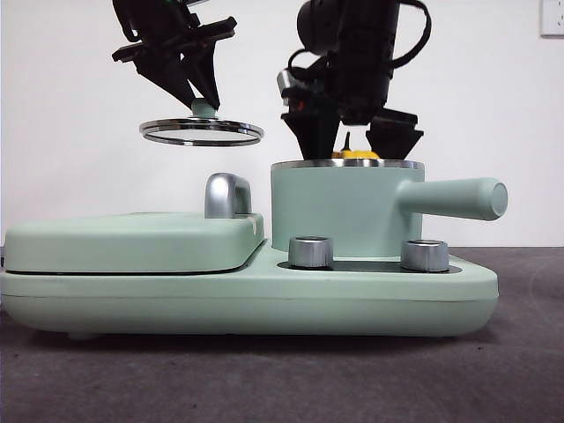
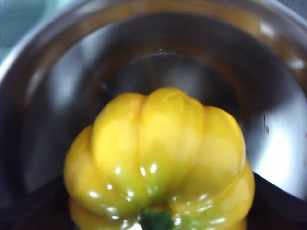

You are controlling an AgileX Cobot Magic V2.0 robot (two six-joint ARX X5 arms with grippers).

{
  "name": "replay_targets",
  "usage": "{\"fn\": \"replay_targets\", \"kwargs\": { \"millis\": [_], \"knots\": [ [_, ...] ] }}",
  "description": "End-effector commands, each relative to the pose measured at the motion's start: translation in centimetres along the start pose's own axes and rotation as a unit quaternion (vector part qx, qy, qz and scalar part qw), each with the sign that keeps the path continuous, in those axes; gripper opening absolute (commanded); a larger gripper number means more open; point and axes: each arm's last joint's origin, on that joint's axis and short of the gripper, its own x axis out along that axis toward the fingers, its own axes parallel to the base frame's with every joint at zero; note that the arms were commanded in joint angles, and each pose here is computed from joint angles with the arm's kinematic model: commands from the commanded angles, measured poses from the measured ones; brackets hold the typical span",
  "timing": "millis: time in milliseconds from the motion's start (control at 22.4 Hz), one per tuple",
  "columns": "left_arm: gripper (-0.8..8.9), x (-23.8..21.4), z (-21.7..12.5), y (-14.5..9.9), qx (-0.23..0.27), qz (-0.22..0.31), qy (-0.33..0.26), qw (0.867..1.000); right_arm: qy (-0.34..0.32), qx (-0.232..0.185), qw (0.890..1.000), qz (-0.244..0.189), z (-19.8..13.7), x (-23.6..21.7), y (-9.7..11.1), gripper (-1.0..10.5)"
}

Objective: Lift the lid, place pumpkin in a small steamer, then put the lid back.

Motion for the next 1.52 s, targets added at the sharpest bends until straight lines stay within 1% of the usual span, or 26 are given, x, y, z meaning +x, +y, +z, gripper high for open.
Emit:
{"fn": "replay_targets", "kwargs": {
  "millis": [45,357,714,758,892,1071,1160,1338,1517],
  "knots": [
    [0.11,-1.2,1.3,-0.1,0.005,0.002,-0.036,0.999,-0.005,-0.011,1.000,-0.001,0.7,0.7,0.2,2.7],
    [0.11,-1.2,1.4,-0.1,0.004,0.002,-0.038,0.999,0.015,-0.009,1.000,-0.001,1.2,2.9,0.1,2.7],
    [0.11,-1.2,1.4,-0.1,0.004,0.002,-0.038,0.999,0.015,-0.009,1.000,-0.001,1.3,3.2,0.1,2.7],
    [0.11,-1.2,1.4,-0.1,0.004,0.002,-0.038,0.999,0.015,-0.009,1.000,-0.001,1.3,3.2,0.1,2.8],
    [0.11,-1.2,1.4,-0.1,0.004,0.002,-0.038,0.999,0.015,-0.009,1.000,-0.001,1.3,3.2,0.1,4.0],
    [0.11,-1.2,1.4,-0.1,0.004,0.002,-0.038,0.999,0.017,-0.009,1.000,-0.003,1.3,3.2,0.0,4.7],
    [0.11,-1.2,1.4,-0.1,0.003,0.002,-0.038,0.999,0.019,-0.008,1.000,-0.004,1.2,3.1,0.0,5.2],
    [0.11,-1.2,1.4,-0.1,0.004,0.002,-0.037,0.999,0.007,-0.007,1.000,-0.005,1.5,1.5,0.1,5.3],
    [0.11,-1.2,1.2,-0.1,0.001,0.001,-0.030,1.000,-0.022,0.006,1.000,-0.006,1.5,-2.9,0.4,5.3]
  ]
}}
